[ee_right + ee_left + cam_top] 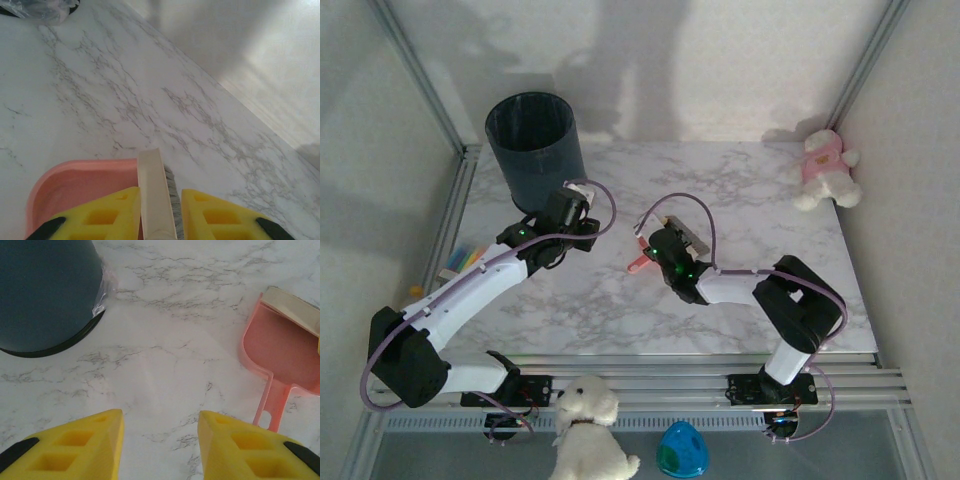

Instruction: Sweep away the paper scraps from the table

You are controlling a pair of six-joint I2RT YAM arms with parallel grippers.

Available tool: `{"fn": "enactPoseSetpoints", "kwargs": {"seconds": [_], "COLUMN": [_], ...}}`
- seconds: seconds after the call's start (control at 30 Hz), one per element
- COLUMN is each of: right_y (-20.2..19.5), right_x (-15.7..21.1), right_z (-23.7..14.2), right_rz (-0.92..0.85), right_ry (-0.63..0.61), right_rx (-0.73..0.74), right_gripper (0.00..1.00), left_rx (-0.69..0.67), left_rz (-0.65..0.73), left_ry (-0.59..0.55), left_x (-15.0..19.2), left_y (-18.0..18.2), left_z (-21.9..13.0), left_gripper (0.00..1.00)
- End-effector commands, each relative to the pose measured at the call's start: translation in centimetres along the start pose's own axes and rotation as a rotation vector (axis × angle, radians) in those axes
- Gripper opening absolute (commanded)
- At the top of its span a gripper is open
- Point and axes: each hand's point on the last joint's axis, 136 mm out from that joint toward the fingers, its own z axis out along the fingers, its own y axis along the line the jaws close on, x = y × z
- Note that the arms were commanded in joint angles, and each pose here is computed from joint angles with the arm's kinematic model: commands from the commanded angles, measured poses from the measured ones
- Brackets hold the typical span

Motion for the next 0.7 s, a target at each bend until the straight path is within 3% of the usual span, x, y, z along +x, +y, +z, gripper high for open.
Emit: {"fn": "enactPoseSetpoints", "kwargs": {"seconds": [0.0, 0.67], "right_y": [1.5, 3.4], "right_x": [-0.5, -0.1], "right_z": [0.1, -0.1], "right_rz": [0.017, -0.008], "right_ry": [-0.005, 0.019], "right_rx": [-0.025, -0.054], "right_gripper": [0.24, 0.48], "left_rx": [-0.040, -0.042], "left_rz": [-0.011, -0.004], "left_ry": [0.031, 0.044], "left_x": [1.0, 1.4], "left_y": [0.9, 0.9], "left_z": [0.5, 0.7], "left_gripper": [0.43, 0.43]}}
